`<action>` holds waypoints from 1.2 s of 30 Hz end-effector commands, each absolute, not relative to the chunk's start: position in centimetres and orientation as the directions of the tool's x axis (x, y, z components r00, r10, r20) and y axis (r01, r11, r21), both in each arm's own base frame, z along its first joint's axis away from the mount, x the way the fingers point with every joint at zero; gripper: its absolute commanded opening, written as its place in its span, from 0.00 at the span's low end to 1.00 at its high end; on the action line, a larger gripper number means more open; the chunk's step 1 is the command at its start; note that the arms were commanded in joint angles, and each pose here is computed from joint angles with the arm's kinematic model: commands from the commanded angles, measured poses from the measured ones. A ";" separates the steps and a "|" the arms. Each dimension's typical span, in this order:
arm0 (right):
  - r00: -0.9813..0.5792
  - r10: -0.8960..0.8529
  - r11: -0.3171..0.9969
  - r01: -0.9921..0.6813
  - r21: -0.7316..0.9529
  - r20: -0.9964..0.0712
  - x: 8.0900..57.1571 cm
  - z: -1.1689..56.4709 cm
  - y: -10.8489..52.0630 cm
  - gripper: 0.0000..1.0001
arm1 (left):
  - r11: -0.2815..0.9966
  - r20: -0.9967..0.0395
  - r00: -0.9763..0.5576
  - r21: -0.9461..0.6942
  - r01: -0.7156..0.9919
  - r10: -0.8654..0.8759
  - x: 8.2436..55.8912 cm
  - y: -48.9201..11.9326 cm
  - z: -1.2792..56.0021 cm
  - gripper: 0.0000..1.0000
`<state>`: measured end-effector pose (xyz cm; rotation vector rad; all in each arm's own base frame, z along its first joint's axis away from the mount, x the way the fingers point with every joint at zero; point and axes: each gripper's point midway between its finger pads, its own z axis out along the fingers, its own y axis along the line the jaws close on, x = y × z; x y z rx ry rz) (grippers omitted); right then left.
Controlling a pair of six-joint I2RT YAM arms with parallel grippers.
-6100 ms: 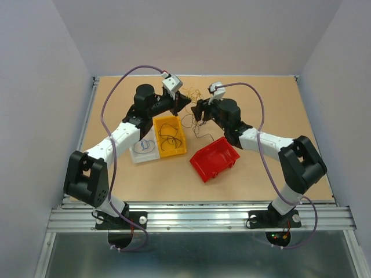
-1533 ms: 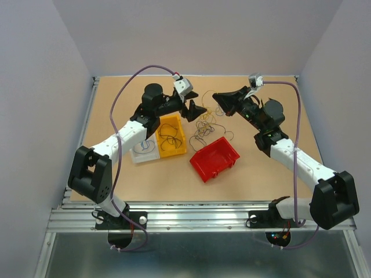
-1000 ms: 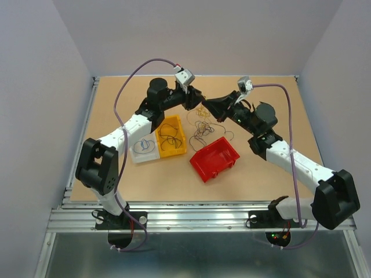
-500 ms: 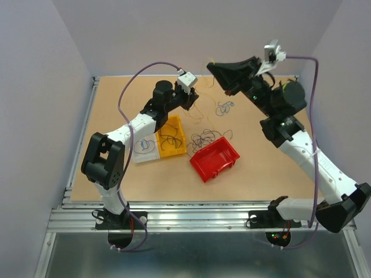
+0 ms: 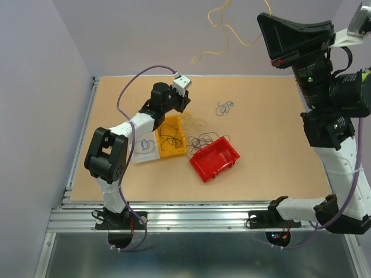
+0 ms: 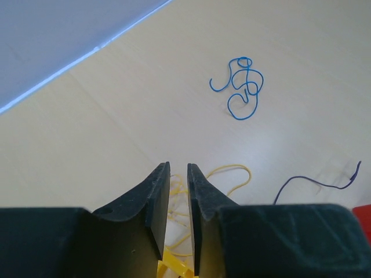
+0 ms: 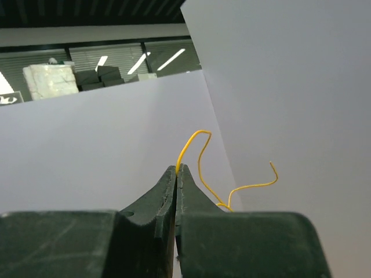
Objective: Untangle the cables
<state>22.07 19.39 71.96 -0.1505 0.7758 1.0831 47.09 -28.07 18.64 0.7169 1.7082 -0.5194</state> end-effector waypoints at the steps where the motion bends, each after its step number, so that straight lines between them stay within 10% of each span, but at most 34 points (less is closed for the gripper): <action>1: 0.099 0.712 0.483 -0.788 0.382 -0.695 23.6 65.9 20.1 0.01 | 0.694 -0.991 -0.055 0.046 0.719 0.122 45.7 -27.3 23.8 0.31; 16: -0.076 0.559 0.603 -0.646 0.468 -0.826 25.0 46.6 20.2 0.01 | 0.668 -0.994 -0.059 0.017 0.744 0.091 44.8 -26.8 24.6 0.37; 36: -0.241 0.456 0.643 -0.577 0.504 -0.857 24.1 31.1 20.1 0.00 | 0.764 -0.991 -0.006 -0.105 0.636 -0.130 45.3 -17.6 30.2 0.76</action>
